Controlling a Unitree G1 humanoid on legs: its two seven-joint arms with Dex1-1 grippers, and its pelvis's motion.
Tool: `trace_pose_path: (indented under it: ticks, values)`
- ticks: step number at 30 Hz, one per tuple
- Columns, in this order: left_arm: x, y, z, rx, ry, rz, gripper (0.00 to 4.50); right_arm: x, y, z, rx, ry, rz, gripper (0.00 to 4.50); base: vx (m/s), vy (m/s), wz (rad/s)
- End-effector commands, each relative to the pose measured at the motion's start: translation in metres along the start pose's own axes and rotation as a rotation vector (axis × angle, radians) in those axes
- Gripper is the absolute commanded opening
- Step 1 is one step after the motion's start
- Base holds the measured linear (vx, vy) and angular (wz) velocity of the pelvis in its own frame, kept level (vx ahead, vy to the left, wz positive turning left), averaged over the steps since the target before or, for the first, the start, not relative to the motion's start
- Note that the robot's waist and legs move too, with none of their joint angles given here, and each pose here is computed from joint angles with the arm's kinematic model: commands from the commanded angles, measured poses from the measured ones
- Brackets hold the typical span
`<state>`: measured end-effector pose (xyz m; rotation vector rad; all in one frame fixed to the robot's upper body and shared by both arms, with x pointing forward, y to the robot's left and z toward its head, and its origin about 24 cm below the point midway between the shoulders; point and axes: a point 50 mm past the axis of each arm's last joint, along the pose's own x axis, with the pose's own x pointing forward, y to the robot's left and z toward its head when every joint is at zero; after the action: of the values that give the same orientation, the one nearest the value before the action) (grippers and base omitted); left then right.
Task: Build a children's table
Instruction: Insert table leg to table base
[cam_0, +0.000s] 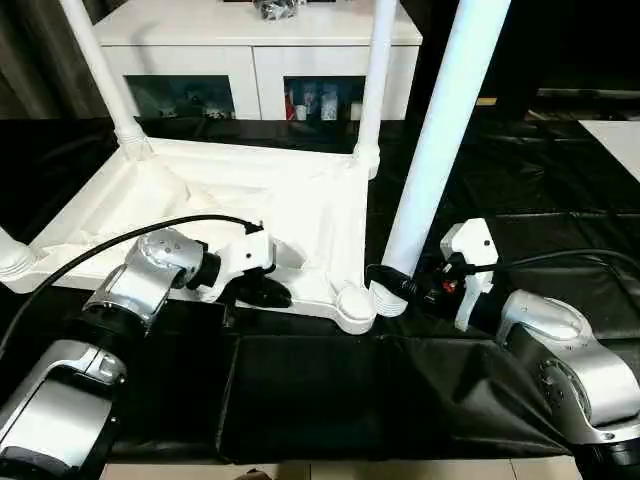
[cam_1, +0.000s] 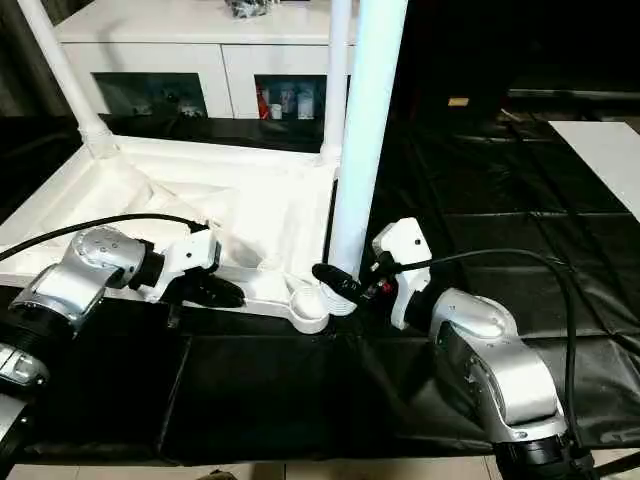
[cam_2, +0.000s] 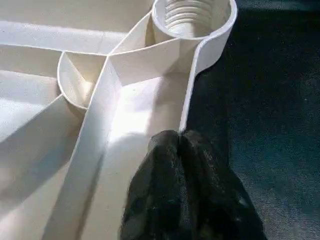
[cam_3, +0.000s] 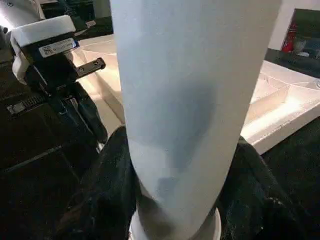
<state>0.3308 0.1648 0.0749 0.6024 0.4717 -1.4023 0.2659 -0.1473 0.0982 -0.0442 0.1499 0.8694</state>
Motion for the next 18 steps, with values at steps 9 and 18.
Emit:
trace_pose_path:
  ticks: [9, 18]
  values:
    - [0.0085, 0.0034, 0.0021, 0.019, 0.025, 0.017, 0.77, 0.0009, 0.0027, 0.0069, -0.028, -0.025, 0.023, 1.88, 0.0, 0.0, 0.0]
    - [0.0086, 0.0017, -0.0053, 0.026, 0.077, 0.003, 0.77, 0.0012, 0.0048, 0.0055, -0.022, -0.024, 0.028, 1.88, 0.0, 0.0, 0.0]
